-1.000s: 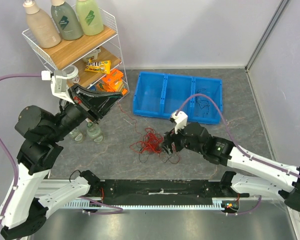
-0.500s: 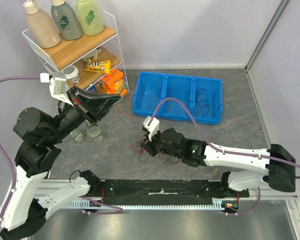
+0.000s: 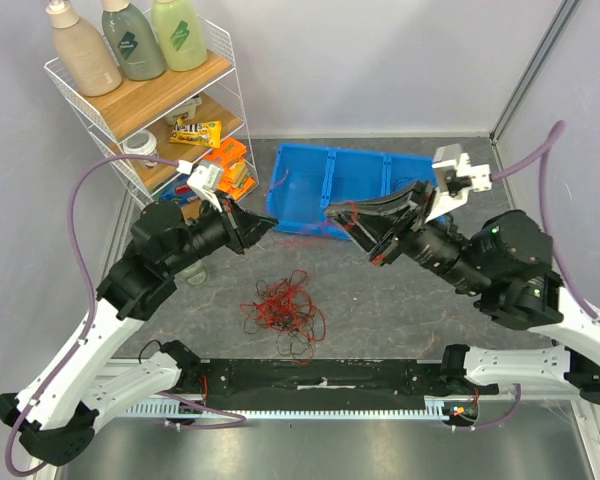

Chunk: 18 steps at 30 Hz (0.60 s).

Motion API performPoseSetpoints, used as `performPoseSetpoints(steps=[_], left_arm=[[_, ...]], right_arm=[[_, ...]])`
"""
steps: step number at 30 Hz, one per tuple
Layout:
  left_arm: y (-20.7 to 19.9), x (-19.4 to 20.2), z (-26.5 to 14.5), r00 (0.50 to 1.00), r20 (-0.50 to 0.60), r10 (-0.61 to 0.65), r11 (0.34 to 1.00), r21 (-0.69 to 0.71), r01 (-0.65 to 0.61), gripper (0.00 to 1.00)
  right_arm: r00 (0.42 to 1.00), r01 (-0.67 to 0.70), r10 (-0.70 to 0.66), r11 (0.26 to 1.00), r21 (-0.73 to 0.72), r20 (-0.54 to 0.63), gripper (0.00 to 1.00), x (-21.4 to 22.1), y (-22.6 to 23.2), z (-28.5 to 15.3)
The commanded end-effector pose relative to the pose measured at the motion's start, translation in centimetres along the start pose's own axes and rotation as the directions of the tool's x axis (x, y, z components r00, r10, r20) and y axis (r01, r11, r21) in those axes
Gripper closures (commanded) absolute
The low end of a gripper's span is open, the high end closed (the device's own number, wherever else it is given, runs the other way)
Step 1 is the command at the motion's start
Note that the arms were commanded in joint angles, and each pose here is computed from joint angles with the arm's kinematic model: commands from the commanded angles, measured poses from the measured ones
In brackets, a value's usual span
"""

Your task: Untangle the cables

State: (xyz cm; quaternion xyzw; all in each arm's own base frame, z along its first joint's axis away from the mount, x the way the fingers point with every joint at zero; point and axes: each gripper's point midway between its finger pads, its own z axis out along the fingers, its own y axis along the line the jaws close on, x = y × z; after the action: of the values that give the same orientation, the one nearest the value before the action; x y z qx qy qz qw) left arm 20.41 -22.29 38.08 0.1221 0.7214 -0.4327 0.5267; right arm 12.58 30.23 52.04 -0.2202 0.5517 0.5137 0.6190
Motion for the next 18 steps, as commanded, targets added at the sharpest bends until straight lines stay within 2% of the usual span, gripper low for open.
performPoseSetpoints(steps=[1,4,8,12,15,17,18], left_arm=[[-2.1,-0.4,-0.4,0.999,0.019,-0.043,0.993,0.110,0.041,0.98],[-2.3,0.8,-0.1,0.997,-0.025,-0.069,0.988,0.135,0.072,0.98],[-2.6,3.3,1.1,0.985,-0.098,-0.140,0.968,0.194,0.157,0.98],[-2.8,5.0,3.3,0.960,-0.176,-0.216,0.936,0.242,0.255,0.98],[-2.1,5.3,5.8,0.944,-0.215,-0.252,0.932,0.210,0.297,0.98],[-1.2,5.3,7.7,0.935,-0.230,-0.268,0.939,0.154,0.307,0.93],[-0.5,5.5,9.2,0.932,-0.245,-0.267,0.944,0.125,0.304,0.86]], right_arm=[[0.977,0.118,-0.080,0.974,0.191,-0.196,1.00,4.4,-4.1,-0.3],[0.975,0.134,-0.086,0.963,0.234,-0.203,1.00,4.4,-5.0,-1.0],[0.963,0.156,-0.074,0.937,0.312,-0.259,1.00,7.4,-7.2,-2.1],[0.955,0.182,-0.068,0.902,0.392,-0.287,1.00,9.0,-9.1,-2.6],[0.948,0.212,-0.062,0.854,0.475,-0.311,1.00,9.4,-11.7,-2.7],[0.945,0.217,-0.044,0.826,0.520,-0.325,1.00,9.4,-14.2,-2.7],[0.944,0.208,-0.027,0.824,0.527,-0.330,1.00,9.4,-15.5,-2.6]])
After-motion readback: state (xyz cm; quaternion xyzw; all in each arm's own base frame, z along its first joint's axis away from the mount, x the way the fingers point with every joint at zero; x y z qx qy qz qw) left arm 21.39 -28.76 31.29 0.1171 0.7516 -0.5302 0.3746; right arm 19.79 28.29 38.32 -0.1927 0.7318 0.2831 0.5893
